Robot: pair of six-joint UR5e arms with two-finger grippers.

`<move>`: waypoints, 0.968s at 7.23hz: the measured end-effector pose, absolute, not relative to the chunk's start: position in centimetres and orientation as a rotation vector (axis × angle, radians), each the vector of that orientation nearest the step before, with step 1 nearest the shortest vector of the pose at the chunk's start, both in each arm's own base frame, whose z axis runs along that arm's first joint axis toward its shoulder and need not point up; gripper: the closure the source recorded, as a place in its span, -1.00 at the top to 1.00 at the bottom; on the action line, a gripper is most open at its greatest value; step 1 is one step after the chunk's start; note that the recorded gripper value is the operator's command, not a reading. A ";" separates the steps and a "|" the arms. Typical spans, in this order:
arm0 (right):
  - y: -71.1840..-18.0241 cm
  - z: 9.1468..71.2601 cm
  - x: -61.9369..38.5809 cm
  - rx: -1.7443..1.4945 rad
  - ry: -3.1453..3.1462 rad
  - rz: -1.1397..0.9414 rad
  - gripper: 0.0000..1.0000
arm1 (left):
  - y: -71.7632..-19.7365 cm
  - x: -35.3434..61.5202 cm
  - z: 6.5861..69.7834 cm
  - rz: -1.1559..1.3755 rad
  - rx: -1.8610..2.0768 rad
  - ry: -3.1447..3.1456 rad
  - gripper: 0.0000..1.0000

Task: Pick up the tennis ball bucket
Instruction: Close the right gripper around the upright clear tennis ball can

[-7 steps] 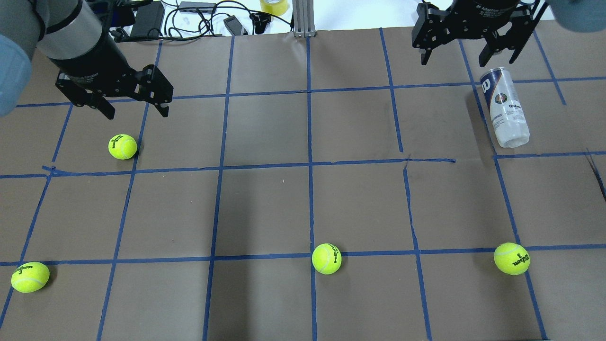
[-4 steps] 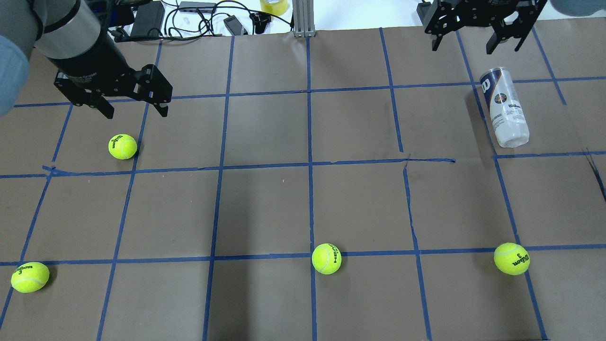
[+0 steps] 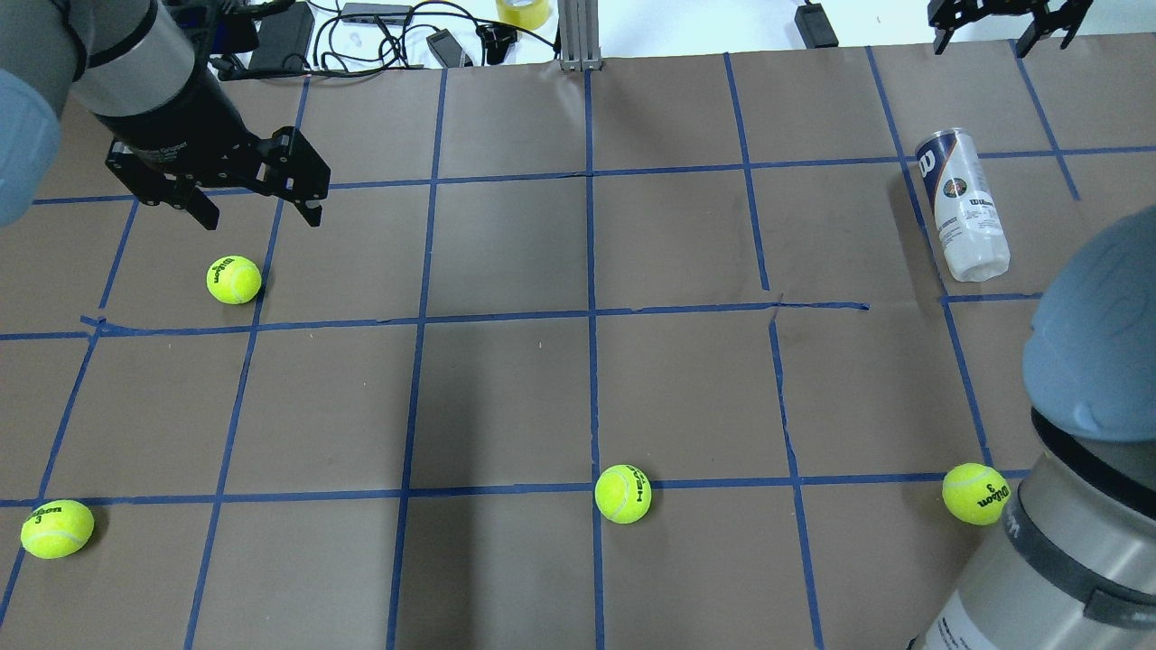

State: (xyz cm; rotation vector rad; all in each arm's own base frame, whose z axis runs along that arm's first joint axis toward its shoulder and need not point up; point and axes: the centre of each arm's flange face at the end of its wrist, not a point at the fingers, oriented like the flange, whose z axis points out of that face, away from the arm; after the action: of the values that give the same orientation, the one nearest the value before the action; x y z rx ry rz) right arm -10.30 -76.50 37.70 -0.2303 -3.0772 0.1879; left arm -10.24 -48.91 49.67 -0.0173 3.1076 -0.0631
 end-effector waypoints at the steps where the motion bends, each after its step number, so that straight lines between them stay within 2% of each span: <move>1: -78.5 33.4 -11.5 -0.227 -3.080 0.187 1.00 | -48.9 -10.2 49.7 -0.063 -0.018 3.108 1.00; 3: -79.9 28.3 -12.7 -0.210 -3.078 0.156 0.99 | -48.9 -10.2 49.7 -0.064 -0.018 3.108 1.00; 7: -78.8 23.4 -13.8 -0.148 -3.100 0.042 0.96 | -48.9 -10.2 49.7 -0.063 -0.019 3.107 1.00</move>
State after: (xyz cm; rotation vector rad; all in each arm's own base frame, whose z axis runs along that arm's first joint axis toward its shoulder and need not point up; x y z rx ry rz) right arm -13.83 -78.80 23.41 -0.1479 -3.0997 0.0418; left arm -10.18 -48.92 49.66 -0.0189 3.1066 -0.0629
